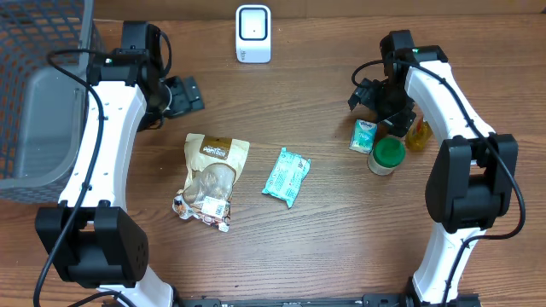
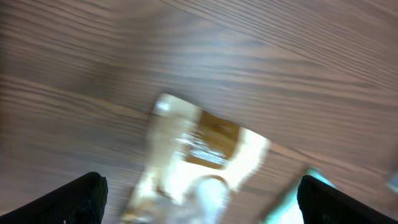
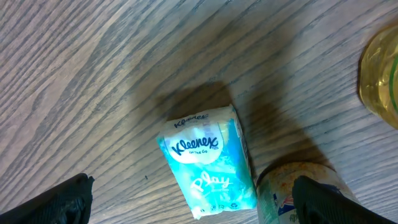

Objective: Scan the item barcode
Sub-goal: 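Move the left gripper from the basket over the mint pouch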

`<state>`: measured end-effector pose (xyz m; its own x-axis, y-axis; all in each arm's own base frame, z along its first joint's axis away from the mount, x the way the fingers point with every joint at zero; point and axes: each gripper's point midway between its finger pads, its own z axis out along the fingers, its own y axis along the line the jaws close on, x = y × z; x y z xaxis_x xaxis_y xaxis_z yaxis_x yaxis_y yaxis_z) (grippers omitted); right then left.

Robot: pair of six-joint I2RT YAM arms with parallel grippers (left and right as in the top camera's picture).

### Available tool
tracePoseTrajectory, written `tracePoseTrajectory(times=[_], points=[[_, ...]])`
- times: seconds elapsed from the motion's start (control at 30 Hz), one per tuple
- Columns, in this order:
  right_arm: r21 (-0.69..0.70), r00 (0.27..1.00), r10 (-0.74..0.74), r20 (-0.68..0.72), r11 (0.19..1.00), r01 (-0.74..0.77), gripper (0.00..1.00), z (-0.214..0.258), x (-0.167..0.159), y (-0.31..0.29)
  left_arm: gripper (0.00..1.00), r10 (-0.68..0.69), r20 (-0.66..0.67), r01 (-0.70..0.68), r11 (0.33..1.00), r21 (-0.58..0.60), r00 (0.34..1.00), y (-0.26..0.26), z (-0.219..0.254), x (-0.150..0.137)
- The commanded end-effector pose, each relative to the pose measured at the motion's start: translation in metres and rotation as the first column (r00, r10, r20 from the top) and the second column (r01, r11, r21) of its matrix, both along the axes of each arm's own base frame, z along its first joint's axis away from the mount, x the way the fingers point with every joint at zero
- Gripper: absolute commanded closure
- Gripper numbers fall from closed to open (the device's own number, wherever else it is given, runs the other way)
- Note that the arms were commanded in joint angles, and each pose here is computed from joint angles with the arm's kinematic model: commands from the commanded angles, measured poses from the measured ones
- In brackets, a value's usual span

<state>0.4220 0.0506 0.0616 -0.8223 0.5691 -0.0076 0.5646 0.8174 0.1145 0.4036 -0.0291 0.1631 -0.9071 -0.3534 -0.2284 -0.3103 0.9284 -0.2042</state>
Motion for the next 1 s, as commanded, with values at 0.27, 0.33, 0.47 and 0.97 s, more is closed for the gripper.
tracePoseTrajectory(times=[0.27,0.33,0.47,0.97], points=[[0.006,0.999,0.000,0.050,1.000,-0.001,0.00,0.017,0.009,-0.001,0.00,-0.221,-0.038,0.207,0.953,-0.221,0.975,-0.104,-0.002,-0.028],[0.005,0.999,0.000,0.050,1.000,-0.001,0.00,0.017,0.009,-0.001,0.00,-0.269,-0.034,0.255,0.942,-0.220,0.963,-0.123,-0.001,-0.034],[0.006,0.999,0.000,0.050,1.000,-0.001,0.00,0.017,0.009,-0.001,0.00,-0.354,0.001,0.346,0.913,-0.216,0.935,-0.158,0.001,-0.041],[0.006,0.999,0.000,0.050,1.000,-0.001,0.00,0.017,0.009,-0.001,0.01,-0.479,0.072,0.483,0.849,-0.213,0.875,-0.213,0.006,-0.056]])
